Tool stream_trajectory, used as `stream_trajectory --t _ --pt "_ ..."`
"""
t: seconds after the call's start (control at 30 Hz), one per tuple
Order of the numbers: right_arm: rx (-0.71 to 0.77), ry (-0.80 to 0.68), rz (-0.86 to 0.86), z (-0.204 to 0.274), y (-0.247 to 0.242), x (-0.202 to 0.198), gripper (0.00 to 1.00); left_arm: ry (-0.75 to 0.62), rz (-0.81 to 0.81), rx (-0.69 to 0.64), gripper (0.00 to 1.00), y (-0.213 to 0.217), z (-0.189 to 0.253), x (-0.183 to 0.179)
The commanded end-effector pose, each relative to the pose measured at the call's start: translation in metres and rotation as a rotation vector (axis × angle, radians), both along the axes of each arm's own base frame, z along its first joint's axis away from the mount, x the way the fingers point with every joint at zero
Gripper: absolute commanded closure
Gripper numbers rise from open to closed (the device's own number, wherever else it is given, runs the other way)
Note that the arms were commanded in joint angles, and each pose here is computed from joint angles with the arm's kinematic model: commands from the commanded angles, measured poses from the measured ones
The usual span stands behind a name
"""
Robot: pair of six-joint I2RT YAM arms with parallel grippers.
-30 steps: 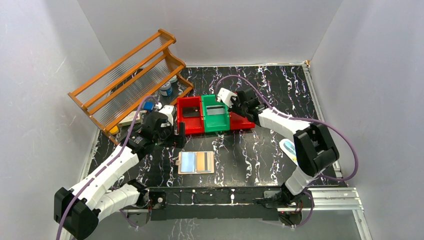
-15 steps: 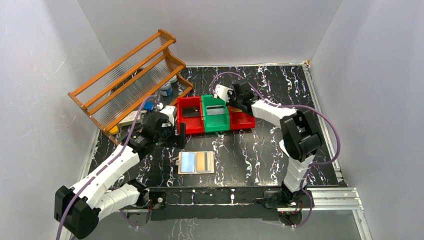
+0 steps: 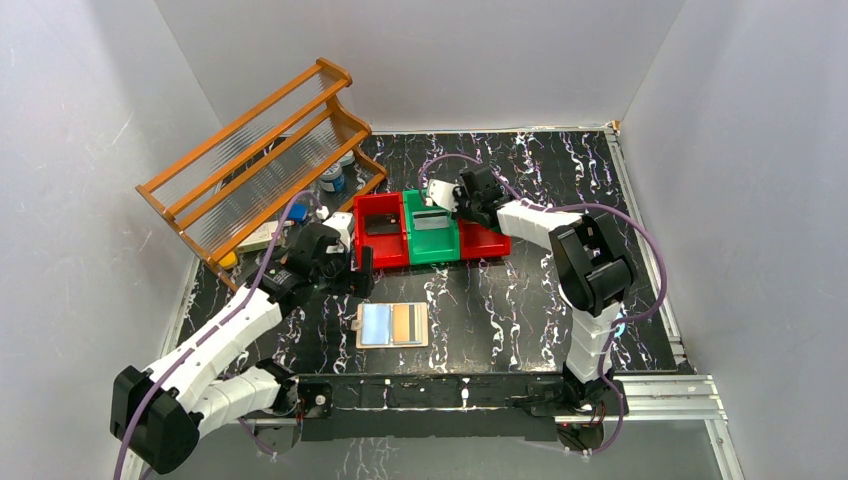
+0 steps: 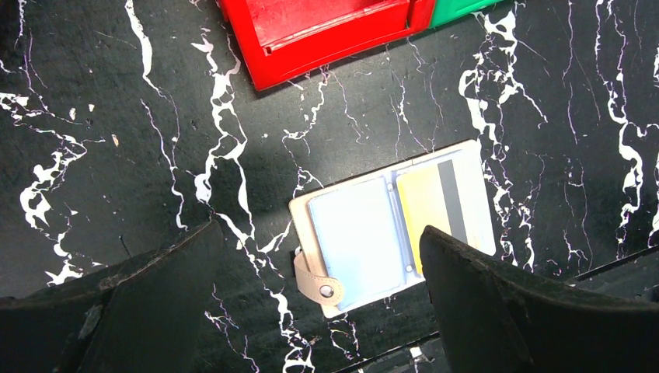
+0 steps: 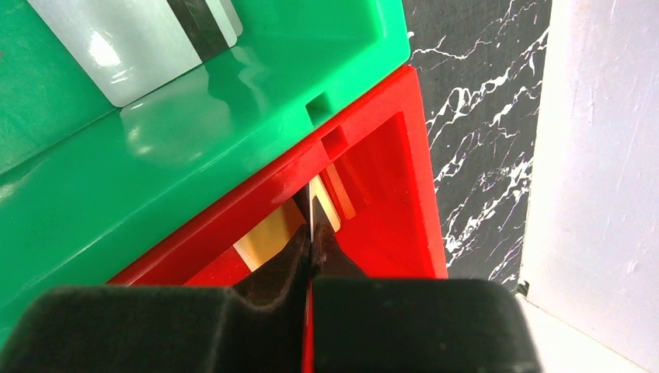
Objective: Take the credit cards out of the card holder
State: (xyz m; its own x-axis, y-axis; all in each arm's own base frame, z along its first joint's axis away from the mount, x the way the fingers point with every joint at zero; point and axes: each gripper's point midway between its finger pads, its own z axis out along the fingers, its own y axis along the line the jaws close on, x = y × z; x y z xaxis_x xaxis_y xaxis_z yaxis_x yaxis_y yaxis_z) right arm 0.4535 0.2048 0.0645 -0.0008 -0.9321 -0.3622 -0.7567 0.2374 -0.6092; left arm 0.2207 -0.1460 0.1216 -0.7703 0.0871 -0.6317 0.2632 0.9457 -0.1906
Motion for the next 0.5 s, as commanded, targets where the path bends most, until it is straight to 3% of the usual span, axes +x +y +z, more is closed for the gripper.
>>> stream_trajectory --t 0.0,0.47 --pt "-0.012 -0.072 0.013 0.013 -0.003 0.008 0.89 0.004 -0.029 -0.002 0.02 -0.004 0.002 -0.002" --pt "0.006 0.003 -0.018 0.009 -0.011 -0.014 0.64 0.016 -0.025 0.011 0.02 -0.003 -0.002 -0.001"
